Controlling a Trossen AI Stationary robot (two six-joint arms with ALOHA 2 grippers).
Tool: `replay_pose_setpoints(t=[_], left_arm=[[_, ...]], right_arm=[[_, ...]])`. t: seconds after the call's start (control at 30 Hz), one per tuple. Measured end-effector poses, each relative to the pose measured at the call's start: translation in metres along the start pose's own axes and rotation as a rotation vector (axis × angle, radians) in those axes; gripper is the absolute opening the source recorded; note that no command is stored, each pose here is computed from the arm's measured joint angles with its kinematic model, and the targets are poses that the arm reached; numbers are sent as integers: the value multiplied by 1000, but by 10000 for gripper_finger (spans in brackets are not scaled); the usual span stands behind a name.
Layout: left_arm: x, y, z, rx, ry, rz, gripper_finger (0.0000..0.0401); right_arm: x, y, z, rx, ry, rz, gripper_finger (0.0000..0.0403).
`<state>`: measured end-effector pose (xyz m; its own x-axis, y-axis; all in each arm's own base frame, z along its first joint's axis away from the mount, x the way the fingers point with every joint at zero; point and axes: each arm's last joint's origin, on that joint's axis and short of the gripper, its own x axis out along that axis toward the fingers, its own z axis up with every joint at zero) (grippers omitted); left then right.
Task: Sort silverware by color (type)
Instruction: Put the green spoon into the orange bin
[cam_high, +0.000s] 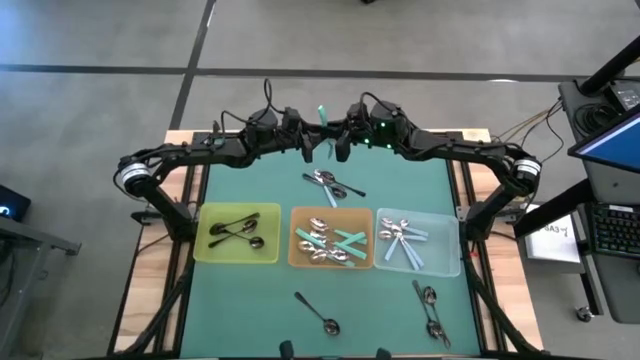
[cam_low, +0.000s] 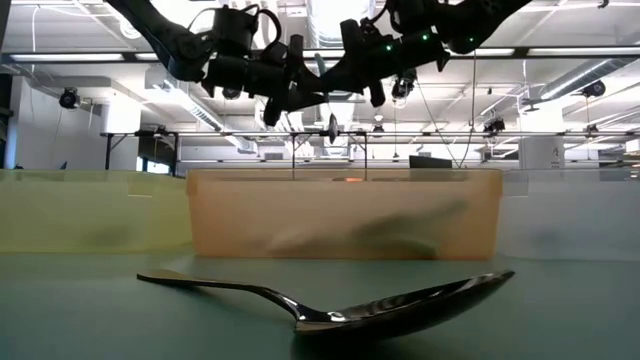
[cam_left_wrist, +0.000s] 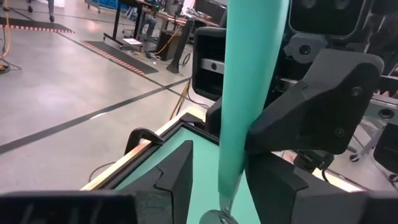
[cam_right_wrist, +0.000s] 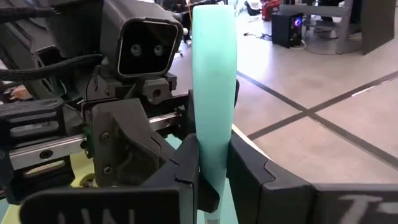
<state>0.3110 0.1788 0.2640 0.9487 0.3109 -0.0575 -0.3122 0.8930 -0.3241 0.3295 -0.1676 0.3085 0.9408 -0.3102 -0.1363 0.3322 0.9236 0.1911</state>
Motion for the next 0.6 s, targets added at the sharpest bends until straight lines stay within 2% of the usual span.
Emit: replay_pose_setpoints(t=[0.1,0.27,0.4,0.6], left_arm=[[0,0,0,1,-1,-3,103],[0,-1,-1,16,22,-33,29],[0,-1,-1,-10,34,-57,29],[-1,-3,-1,-59,57,-111,17]], right_arm=[[0,2,0,-2,-4,5,44],[1,5,0,-9,-8,7,44],[1,5,-1,27,-1,6,49],[-1,7,-1,39,23,16,152]])
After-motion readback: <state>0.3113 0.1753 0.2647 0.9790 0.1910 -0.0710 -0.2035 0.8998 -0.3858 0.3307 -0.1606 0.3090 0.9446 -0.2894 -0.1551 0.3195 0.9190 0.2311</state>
